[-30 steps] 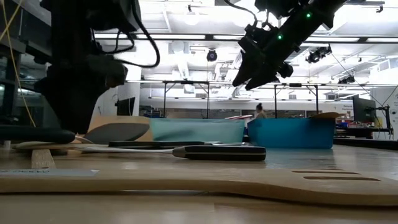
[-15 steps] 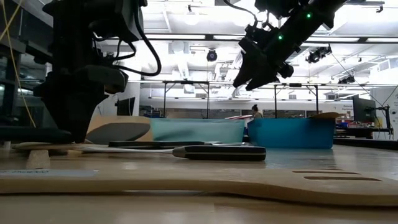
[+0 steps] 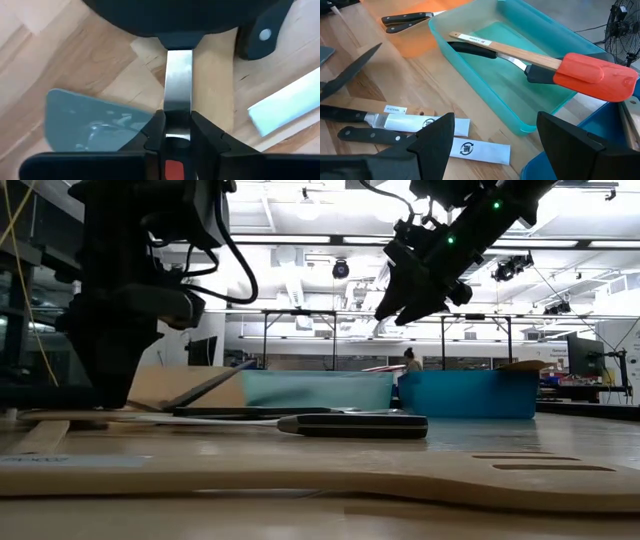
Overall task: Pick & Place Kitchen Items
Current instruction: Put the black spatula into the green bin
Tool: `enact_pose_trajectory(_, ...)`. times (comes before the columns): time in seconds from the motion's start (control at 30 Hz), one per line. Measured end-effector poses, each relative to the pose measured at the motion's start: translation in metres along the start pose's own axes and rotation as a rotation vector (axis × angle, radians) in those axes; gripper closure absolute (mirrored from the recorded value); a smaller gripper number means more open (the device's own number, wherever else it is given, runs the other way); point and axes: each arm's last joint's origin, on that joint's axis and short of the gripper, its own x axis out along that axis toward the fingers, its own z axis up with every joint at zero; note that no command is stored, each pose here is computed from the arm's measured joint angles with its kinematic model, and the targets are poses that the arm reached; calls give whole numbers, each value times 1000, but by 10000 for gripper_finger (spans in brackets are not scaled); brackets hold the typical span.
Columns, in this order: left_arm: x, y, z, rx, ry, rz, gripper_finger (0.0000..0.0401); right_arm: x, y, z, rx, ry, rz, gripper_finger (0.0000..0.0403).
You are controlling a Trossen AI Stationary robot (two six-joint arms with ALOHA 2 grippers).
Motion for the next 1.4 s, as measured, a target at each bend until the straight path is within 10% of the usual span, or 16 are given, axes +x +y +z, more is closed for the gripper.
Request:
enact_pose_trajectory(0.9,-67,-19,20,213,-192,96,385,0,-1,-3,3,28,-13,128)
enact_pose_trajectory(1.4,-45,-26,12,546,-141,-29,197,0,-1,-3,3,41,15,128)
